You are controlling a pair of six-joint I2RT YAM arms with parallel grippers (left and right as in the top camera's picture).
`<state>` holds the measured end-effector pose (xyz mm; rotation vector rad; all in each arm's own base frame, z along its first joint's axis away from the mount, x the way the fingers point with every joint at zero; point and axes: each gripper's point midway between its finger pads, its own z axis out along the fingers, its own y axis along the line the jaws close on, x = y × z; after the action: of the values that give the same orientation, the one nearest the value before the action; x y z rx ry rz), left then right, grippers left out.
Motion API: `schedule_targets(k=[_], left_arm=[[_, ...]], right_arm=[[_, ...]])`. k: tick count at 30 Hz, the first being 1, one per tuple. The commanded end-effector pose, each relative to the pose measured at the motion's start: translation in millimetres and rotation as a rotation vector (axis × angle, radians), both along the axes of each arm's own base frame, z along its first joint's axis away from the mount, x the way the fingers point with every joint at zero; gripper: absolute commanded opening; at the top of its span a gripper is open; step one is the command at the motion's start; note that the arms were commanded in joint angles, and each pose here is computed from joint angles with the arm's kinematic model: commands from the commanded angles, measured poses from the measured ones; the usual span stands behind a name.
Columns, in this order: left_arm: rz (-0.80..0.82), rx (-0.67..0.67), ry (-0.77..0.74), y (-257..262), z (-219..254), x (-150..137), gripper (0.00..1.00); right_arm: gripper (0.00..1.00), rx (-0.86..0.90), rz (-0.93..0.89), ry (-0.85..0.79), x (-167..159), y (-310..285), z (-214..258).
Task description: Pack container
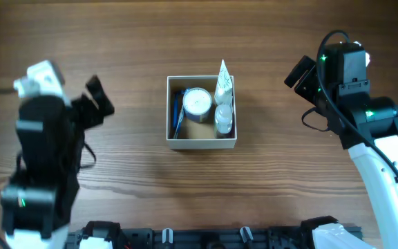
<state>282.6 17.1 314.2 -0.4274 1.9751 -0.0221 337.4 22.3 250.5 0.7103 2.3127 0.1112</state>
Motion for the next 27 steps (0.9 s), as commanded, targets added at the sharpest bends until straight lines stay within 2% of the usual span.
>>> schedule_targets(k=[1,9,14,21,27], left_arm=[[0.005,-0.007,0.029,5,-56,-24,1.00],[-0.057,-0.051,0.087,-4,-154,-61,1.00],[-0.077,-0.070,0.065,-7,-200,-69,1.00],[-0.079,-0.072,0.009,-7,-214,-71,1.00],[-0.081,-0.073,-0.029,-8,-207,-71,1.00]], right_arm=[[1.00,-0.010,-0.029,-0.002,3,-5,1],[1.00,-0.010,-0.029,-0.003,3,-5,1],[1.00,-0.011,-0.029,-0.002,3,-5,1],[1.00,-0.011,-0.029,-0.002,3,-5,1],[1.00,-0.010,-0.029,-0.002,3,-5,1]])
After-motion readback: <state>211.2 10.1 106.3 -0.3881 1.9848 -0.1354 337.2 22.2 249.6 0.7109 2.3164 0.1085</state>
